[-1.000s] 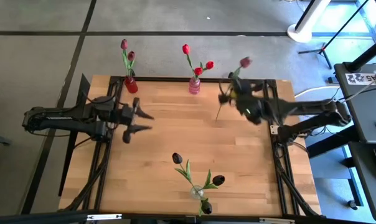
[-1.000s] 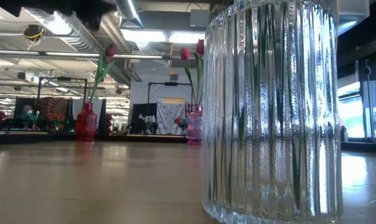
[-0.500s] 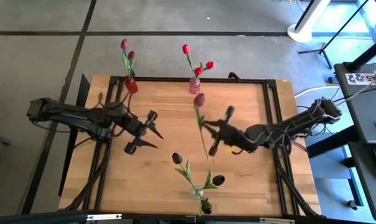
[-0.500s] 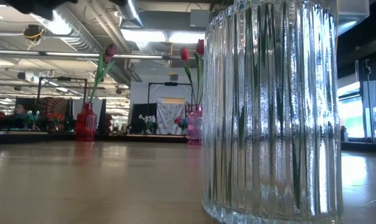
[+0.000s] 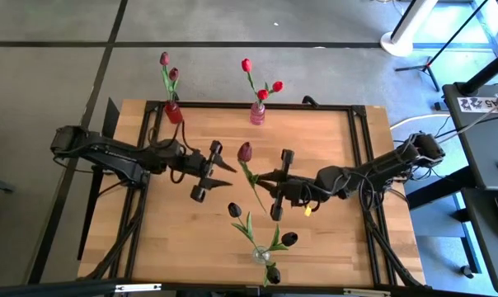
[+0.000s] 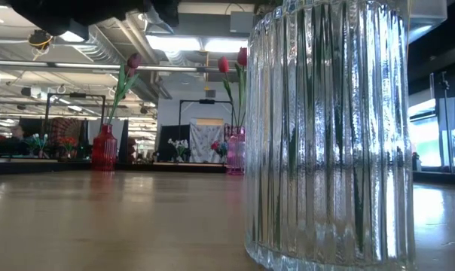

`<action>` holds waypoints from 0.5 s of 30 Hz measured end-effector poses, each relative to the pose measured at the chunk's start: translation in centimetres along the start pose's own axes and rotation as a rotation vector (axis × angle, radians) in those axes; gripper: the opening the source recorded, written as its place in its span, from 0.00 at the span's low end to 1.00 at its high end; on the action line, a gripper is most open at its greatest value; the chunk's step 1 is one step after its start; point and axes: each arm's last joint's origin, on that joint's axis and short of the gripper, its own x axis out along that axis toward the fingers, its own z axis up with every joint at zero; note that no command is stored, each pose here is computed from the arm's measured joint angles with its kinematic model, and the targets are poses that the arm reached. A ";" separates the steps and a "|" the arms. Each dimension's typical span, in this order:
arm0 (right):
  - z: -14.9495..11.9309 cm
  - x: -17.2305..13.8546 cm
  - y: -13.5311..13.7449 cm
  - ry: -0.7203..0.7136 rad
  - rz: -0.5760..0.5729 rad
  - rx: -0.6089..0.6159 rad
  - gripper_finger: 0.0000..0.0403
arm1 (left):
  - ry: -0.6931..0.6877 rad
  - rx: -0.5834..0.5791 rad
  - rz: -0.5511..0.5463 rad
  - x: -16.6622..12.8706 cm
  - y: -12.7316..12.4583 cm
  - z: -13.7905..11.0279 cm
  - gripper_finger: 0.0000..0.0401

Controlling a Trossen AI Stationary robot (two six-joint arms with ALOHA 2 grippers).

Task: Sort flowers into vase by color
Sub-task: Put the dark red flower into the red flower vase

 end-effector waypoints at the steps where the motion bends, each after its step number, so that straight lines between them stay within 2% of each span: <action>1: -0.1 0.1 -0.2 -0.001 -0.002 -0.001 0.01 | 0.004 -0.006 0.026 0.0 0.2 0.0 0.45; 3: -0.1 0.1 -0.2 -0.004 0.004 -0.002 0.01 | 0.014 -0.021 0.042 0.1 0.6 0.0 0.45; 10: -1.1 0.9 -1.4 -0.009 0.021 0.000 0.01 | 0.019 -0.060 -0.015 1.4 1.6 0.3 0.45; 15: -2.0 1.5 -1.7 0.000 0.008 -0.008 0.01 | -0.075 -0.114 -0.013 2.5 1.9 -0.1 0.45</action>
